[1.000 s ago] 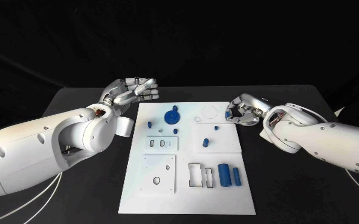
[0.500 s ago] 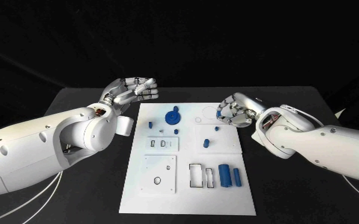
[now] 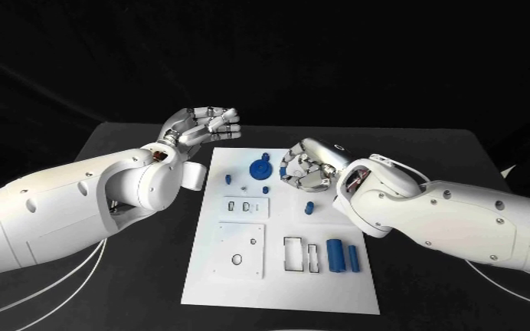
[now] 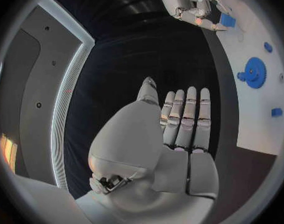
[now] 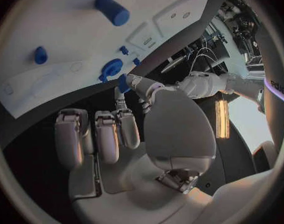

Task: Assemble the parts on the task board

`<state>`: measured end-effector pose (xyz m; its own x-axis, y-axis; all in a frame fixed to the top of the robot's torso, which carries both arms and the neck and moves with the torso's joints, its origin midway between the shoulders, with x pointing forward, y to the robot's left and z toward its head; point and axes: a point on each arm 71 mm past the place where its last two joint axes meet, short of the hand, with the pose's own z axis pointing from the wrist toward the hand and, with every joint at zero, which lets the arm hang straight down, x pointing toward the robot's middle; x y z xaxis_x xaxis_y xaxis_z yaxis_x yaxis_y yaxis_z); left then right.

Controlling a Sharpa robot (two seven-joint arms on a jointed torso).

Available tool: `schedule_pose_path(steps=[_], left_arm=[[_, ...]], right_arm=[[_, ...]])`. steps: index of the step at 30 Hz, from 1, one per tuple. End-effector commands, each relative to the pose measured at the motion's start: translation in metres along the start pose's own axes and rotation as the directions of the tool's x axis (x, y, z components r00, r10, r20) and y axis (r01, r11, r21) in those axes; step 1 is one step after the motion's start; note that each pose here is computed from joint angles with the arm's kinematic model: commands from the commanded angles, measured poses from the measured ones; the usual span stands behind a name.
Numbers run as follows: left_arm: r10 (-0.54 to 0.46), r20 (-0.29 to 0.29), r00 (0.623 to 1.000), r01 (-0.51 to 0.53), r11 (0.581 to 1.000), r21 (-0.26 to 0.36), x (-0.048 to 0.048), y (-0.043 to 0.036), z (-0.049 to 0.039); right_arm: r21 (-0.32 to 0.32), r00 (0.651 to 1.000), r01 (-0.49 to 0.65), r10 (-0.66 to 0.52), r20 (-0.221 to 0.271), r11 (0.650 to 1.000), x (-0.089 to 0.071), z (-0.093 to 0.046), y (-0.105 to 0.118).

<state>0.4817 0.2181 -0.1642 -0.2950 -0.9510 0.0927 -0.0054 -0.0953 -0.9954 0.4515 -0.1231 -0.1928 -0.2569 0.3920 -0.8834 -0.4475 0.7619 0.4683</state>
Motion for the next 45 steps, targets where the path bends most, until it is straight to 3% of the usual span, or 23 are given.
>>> schedule_pose_path(steps=[1,8,18,29,45], left_arm=[[-0.009,-0.018,1.0,0.009,1.0,-0.002,0.0045,0.0007,0.003],[-0.01,-0.022,1.0,0.01,1.0,-0.008,0.0086,0.003,0.008],[-0.011,-0.023,1.0,0.01,1.0,-0.009,0.0088,0.0035,0.009],[-0.011,-0.023,1.0,0.01,1.0,-0.009,0.0079,0.0033,0.0085],[-0.01,-0.021,1.0,0.01,1.0,-0.009,0.0059,0.003,0.0075]], right_arm=[[-0.006,0.999,0.034,-0.034,-0.039,0.999,0.013,0.003,0.007],[-0.06,0.993,0.061,-0.067,-0.095,0.996,0.048,0.009,0.029],[-0.073,0.988,0.103,-0.111,-0.108,0.992,0.068,0.012,0.038],[-0.056,0.987,0.114,-0.12,-0.111,0.992,0.079,0.012,0.039],[-0.058,0.985,0.127,-0.133,-0.109,0.99,0.081,0.012,0.038]])
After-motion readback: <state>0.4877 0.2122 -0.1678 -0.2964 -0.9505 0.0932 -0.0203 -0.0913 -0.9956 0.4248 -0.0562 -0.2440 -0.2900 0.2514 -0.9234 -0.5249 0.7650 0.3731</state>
